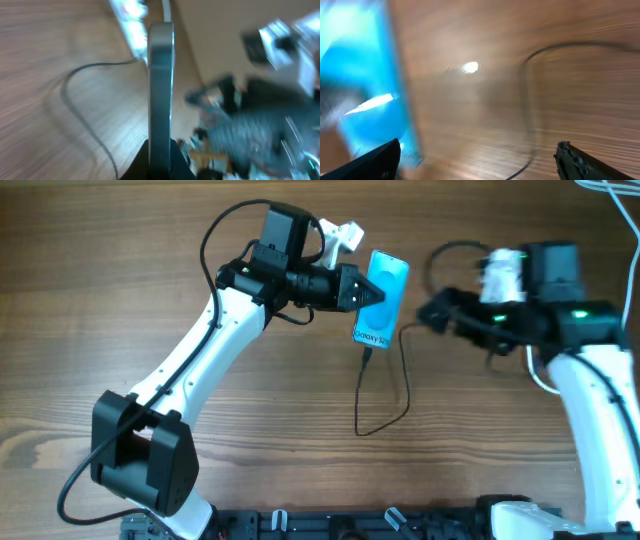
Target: Plug charger to phone and switch on socket
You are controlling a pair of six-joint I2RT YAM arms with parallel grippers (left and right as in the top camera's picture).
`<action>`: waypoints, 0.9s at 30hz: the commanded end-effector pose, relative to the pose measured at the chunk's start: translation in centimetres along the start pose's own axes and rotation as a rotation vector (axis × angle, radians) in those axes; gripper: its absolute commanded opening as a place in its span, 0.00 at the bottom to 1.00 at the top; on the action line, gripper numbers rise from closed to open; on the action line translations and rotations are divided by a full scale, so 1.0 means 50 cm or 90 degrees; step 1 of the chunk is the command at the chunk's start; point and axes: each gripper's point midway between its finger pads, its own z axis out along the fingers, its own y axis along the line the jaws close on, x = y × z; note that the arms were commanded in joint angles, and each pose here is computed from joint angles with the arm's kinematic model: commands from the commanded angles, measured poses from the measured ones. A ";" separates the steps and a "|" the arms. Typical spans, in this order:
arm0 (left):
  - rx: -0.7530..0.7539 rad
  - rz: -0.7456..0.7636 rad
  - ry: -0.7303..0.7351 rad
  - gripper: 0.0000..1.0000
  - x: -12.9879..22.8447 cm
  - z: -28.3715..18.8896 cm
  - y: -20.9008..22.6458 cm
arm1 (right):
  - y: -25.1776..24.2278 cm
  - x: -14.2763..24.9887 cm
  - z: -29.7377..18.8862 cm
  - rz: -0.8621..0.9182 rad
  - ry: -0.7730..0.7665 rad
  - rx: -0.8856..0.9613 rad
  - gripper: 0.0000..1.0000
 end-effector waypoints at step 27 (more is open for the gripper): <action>0.031 0.082 -0.054 0.04 -0.047 -0.016 -0.047 | -0.154 -0.015 0.011 0.089 0.051 0.032 1.00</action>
